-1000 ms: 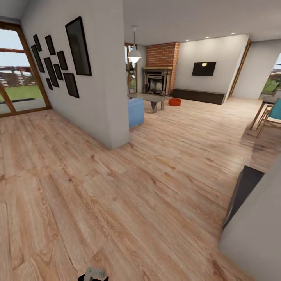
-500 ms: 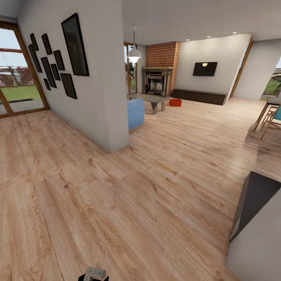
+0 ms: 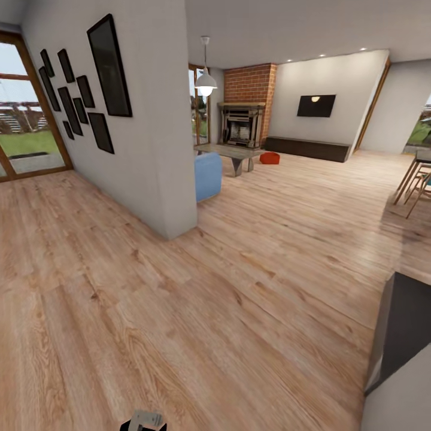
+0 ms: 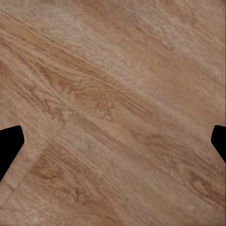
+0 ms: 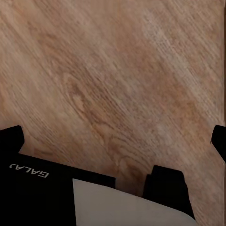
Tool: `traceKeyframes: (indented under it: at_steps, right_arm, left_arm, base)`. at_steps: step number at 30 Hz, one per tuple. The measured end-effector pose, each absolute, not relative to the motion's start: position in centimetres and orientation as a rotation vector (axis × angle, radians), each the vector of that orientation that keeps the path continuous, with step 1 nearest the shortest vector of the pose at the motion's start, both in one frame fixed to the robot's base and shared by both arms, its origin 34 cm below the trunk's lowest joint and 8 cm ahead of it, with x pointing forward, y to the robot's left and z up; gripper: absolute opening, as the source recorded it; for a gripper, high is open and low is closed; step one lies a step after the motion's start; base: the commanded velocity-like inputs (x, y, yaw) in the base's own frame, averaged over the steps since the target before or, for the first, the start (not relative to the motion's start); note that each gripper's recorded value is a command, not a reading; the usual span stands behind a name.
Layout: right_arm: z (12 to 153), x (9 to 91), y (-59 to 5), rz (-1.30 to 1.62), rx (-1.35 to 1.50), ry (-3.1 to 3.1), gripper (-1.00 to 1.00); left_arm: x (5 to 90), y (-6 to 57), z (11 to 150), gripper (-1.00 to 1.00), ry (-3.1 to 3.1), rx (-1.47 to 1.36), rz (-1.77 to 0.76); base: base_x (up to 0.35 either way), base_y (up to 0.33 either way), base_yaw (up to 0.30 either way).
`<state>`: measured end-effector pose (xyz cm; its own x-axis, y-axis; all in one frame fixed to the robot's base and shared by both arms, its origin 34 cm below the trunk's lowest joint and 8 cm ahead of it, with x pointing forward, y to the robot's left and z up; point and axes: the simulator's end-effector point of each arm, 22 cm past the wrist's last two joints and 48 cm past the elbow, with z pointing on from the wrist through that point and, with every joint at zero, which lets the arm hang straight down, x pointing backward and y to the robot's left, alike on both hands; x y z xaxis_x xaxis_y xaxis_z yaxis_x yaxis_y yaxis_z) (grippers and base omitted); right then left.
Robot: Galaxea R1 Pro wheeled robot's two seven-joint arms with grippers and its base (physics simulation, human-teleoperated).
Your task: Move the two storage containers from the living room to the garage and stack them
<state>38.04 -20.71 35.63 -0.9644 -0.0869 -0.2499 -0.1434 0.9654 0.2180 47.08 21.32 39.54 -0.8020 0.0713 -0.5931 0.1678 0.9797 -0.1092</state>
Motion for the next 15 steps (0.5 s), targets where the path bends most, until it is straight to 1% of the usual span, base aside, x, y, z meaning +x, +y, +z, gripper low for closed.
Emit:
traceKeyframes:
  at_steps: [15]
  right_arm:
    - [35.63, 38.03, -20.71, 0.345, -0.171, 2.876, 1.00]
  left_arm:
    - [47.08, 21.31, 39.54, 1.00, 2.501, 0.167, -0.207]
  base:
    - [0.276, 0.000, 0.000]
